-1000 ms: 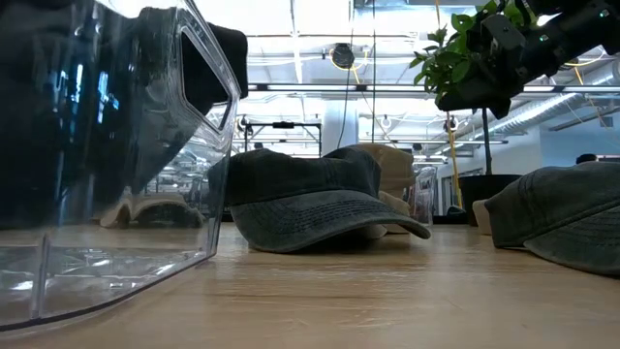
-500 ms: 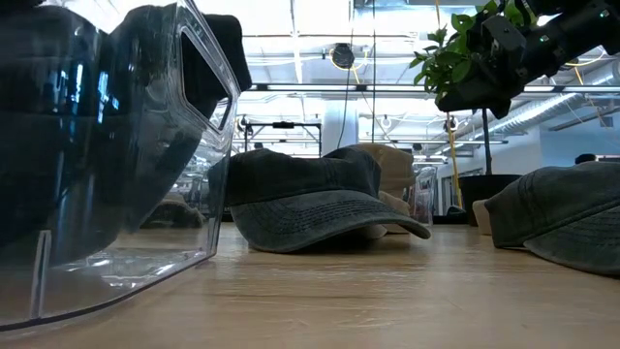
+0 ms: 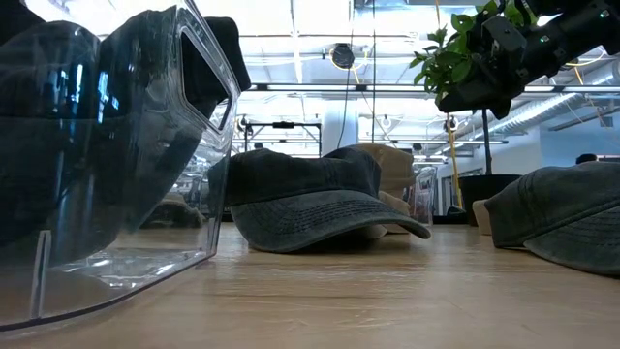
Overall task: Pick & Place hat
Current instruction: Put the black cap into the bottom transparent bin, then put the brown cap into the top transparent bin
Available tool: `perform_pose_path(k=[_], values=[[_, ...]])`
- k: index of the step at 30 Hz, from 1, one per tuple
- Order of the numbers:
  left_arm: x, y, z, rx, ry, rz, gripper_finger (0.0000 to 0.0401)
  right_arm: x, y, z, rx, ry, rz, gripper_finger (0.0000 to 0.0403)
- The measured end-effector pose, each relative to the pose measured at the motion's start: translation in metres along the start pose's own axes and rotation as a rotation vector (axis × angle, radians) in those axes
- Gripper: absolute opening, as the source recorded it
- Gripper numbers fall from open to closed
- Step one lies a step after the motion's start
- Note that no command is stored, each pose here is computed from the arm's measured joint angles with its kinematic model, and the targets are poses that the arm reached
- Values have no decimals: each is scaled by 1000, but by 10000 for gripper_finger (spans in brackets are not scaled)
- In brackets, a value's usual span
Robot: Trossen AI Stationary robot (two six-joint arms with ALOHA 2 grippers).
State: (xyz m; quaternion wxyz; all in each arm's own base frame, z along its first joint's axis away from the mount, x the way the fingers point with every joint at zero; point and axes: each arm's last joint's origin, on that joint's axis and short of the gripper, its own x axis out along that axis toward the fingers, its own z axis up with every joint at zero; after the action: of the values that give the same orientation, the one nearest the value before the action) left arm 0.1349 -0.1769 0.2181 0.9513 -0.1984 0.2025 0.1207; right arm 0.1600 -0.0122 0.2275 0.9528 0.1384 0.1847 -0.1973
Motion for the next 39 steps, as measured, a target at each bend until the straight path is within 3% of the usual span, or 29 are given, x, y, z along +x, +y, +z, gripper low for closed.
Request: perform_pose_path(k=[6,11,18,22,31,35,39], values=[[4,2,3,27,33,7,218,0,0,0,0,0,0,0],[7,6,14,5,228,20,218,0,0,0,0,0,0,0],[-3,10,44,19,433,142,218,0,0,0,-3,-2,1,0],[-10,11,68,40,427,225,218,0,0,0,-10,-2,1,0],[2,25,126,39,166,424,215,0,0,1,-8,-10,4,0],[19,41,147,31,140,500,171,0,0,1,-8,-9,4,0],[36,53,163,83,169,489,72,0,0,1,-28,-10,4,0]])
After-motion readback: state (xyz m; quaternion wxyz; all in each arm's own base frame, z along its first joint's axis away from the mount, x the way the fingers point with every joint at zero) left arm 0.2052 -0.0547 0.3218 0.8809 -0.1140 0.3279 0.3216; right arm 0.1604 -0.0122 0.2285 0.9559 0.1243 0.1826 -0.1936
